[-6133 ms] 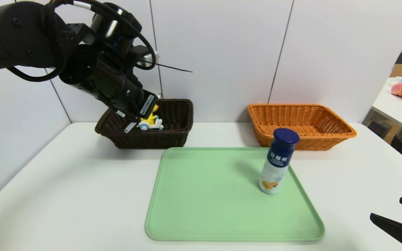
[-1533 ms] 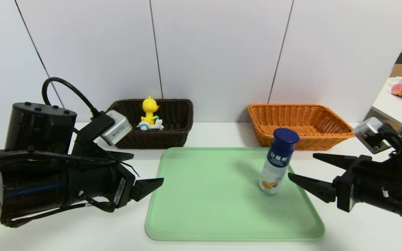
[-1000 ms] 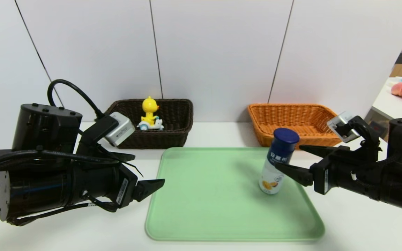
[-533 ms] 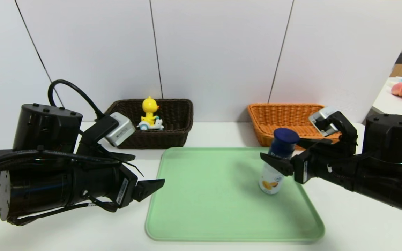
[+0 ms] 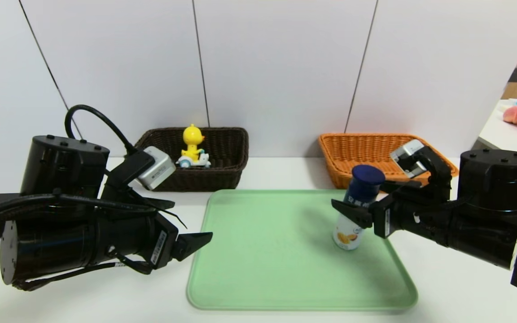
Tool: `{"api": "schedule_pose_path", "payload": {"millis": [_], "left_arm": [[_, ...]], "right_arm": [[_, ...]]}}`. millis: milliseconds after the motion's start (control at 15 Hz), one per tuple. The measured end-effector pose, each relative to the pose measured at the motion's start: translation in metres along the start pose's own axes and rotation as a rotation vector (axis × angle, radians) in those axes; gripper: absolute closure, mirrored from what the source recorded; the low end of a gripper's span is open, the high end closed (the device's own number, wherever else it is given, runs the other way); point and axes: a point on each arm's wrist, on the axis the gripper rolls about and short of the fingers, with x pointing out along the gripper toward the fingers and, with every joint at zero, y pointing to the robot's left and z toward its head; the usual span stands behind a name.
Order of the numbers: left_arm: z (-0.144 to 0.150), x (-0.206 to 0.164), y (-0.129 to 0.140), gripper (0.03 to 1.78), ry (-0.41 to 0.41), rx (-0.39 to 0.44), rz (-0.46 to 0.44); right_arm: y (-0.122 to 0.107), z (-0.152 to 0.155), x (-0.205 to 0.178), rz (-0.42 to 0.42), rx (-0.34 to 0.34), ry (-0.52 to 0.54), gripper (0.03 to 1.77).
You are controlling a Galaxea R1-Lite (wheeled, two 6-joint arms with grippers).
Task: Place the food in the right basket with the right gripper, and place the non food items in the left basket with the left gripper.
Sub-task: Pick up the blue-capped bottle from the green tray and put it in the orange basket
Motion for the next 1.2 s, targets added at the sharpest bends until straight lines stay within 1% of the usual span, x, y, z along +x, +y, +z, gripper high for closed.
{"api": "schedule_pose_path", "payload": {"millis": [67, 267, 467, 533, 933, 1200], "left_arm": [[0.0, 0.0, 0.0, 0.12, 0.0, 0.0, 0.0], [0.0, 0.0, 0.0, 0.12, 0.001, 0.0, 0.0], [0.0, 0.0, 0.0, 0.12, 0.001, -0.001, 0.0], [0.0, 0.0, 0.0, 0.12, 0.001, -0.001, 0.0], [-0.001, 0.0, 0.0, 0.12, 0.003, 0.002, -0.001], [0.0, 0.0, 0.0, 0.12, -0.002, 0.004, -0.002]], "right_arm": [[0.0, 0.0, 0.0, 0.0, 0.0, 0.0, 0.16], [0.0, -0.001, 0.0, -0.008, 0.002, 0.003, 0.65], [0.0, -0.001, 0.001, -0.018, 0.004, 0.006, 0.98], [0.0, -0.001, 0.001, -0.017, 0.006, 0.006, 1.03], [0.0, 0.001, 0.002, -0.015, 0.017, 0.0, 1.03], [-0.001, 0.013, 0.001, -0.026, 0.045, -0.047, 1.03]]}}
